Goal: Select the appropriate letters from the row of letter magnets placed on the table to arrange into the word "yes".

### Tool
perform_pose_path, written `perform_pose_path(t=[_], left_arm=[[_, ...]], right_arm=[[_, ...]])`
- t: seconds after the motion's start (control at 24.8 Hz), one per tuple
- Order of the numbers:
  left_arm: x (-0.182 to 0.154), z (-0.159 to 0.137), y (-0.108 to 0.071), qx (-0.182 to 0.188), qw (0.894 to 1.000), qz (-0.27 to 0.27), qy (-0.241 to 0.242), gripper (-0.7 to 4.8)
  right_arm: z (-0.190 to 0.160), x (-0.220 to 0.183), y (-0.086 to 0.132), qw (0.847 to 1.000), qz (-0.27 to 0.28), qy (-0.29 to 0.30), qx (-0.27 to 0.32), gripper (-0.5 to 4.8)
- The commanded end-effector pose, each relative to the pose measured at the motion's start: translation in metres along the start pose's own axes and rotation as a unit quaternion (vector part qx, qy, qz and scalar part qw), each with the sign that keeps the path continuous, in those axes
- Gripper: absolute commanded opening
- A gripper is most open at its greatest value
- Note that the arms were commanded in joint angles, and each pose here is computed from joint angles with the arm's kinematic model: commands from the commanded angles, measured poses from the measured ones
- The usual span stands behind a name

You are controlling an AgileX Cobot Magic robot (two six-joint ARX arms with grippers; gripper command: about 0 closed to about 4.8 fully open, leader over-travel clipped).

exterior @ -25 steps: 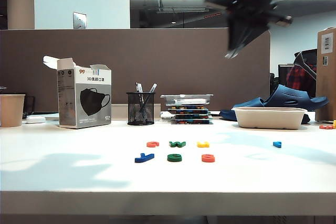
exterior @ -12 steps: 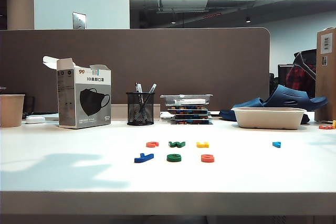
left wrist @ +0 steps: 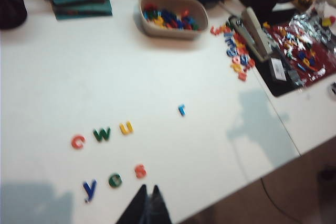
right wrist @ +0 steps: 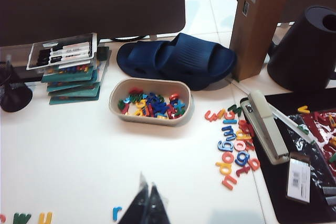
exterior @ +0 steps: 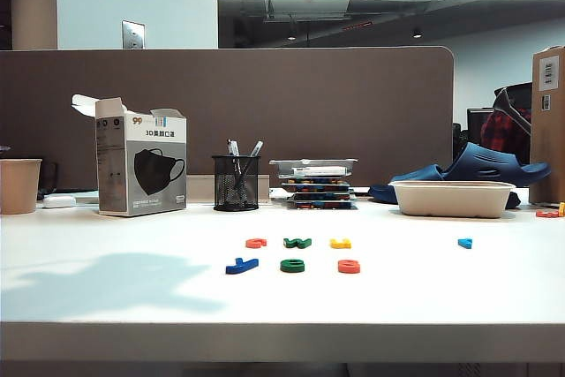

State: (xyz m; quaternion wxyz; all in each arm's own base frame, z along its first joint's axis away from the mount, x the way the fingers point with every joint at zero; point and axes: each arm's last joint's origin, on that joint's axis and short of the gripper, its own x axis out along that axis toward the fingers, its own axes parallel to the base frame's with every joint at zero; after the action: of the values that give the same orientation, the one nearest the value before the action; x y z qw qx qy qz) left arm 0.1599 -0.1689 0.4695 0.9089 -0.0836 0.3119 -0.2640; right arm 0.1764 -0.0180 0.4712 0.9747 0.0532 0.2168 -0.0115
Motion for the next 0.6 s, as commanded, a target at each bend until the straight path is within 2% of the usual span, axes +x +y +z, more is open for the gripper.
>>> perform_pose_path(t=[0.04,0.4,0.44,0.6], left_arm=[[-0.001,0.014,0.014,0.014,0.999,0.016,-0.041,-0.05],[-0.008,0.038,0.075,0.042,0.986,0.135,-0.084,-0.05],[-0.013,0.041,0.086,0.045,0.982,0.156,-0.092,-0.05],[-0.028,0.047,0.109,0.046,0.973,0.197,-0.115,-0.05]], right_arm=[[-0.014,-0.015,0.001,1.0,0.0,-0.016,-0.001,-0.02],[-0.07,-0.043,0.001,0.999,0.003,-0.053,0.007,-0.02],[-0.077,-0.046,0.0,0.998,0.003,-0.056,0.008,-0.02],[-0.099,-0.055,0.0,0.998,0.004,-0.064,0.007,-0.02]])
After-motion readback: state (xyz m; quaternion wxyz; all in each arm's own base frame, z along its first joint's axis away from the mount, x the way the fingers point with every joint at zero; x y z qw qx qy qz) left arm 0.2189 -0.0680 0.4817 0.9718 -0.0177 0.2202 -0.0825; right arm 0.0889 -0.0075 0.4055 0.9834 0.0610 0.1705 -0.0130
